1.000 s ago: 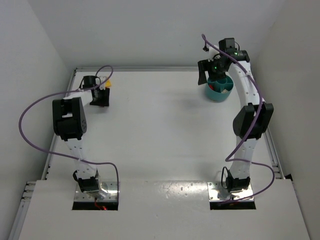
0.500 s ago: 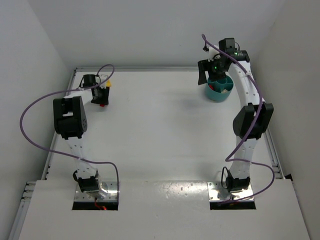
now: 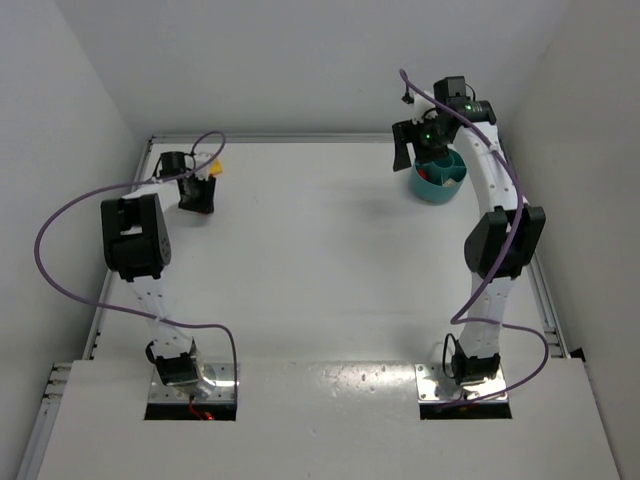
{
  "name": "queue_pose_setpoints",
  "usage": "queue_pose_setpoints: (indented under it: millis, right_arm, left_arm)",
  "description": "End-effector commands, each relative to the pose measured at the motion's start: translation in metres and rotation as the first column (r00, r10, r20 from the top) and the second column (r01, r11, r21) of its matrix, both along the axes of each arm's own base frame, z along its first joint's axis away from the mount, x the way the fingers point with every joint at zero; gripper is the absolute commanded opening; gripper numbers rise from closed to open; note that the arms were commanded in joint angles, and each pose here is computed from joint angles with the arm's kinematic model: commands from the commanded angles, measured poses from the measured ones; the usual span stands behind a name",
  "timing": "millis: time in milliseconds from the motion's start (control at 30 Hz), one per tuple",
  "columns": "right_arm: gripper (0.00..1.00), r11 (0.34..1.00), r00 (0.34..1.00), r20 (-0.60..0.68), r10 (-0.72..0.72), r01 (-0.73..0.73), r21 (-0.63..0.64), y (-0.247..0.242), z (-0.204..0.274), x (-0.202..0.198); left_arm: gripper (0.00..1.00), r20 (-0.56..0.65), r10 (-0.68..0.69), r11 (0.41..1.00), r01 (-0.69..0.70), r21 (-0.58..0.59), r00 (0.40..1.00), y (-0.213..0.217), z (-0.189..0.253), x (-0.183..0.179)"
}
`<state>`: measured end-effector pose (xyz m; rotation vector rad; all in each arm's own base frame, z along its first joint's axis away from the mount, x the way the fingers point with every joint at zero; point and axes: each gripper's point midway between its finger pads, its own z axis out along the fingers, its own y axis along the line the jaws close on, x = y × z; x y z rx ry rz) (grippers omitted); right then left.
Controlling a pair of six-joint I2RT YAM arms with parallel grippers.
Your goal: Sort the legos into containers by color
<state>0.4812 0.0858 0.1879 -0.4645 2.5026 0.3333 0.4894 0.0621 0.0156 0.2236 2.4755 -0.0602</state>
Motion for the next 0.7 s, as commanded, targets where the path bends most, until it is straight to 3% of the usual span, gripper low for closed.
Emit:
queue_pose_setpoints:
  millis: [0,433,600,633,667]
  right_arm:
    - [0.76,1.0,0.999,0.033,0.011,-0.011,-0.002,0.002,0.008,0.006]
    - [0.76,1.0,1.0,0.024,0.011,-0.011,-0.003,0.002,0.005,0.004]
    - [0.76,1.0,1.0,0.024,0.011,-0.011,-0.003,0.002,0.005,0.004]
    - [0.76,1.0,1.0,0.024,0.011,-0.011,-0.003,0.002,0.005,0.004]
    - [0.76,1.0,1.0,0.023,0.017,-0.017,0.006,0.004,0.003,0.005]
  left_arm:
    - [0.52,-0.171,0.019,1.0,-0.023,-0.021,0.985,0.006,-0.029,-0.047]
    - [0.48,-0.186,0.013,0.999,-0.019,-0.032,0.982,0.005,-0.04,-0.042]
    - [0.37,-0.21,0.019,0.999,-0.025,-0.025,0.977,0.007,-0.047,-0.045]
    - [0.33,-0.21,0.019,0.999,-0.025,-0.025,0.977,0.007,-0.047,-0.045]
    - [0.23,-0.21,0.019,0.999,-0.025,-0.025,0.977,0.007,-0.047,-0.045]
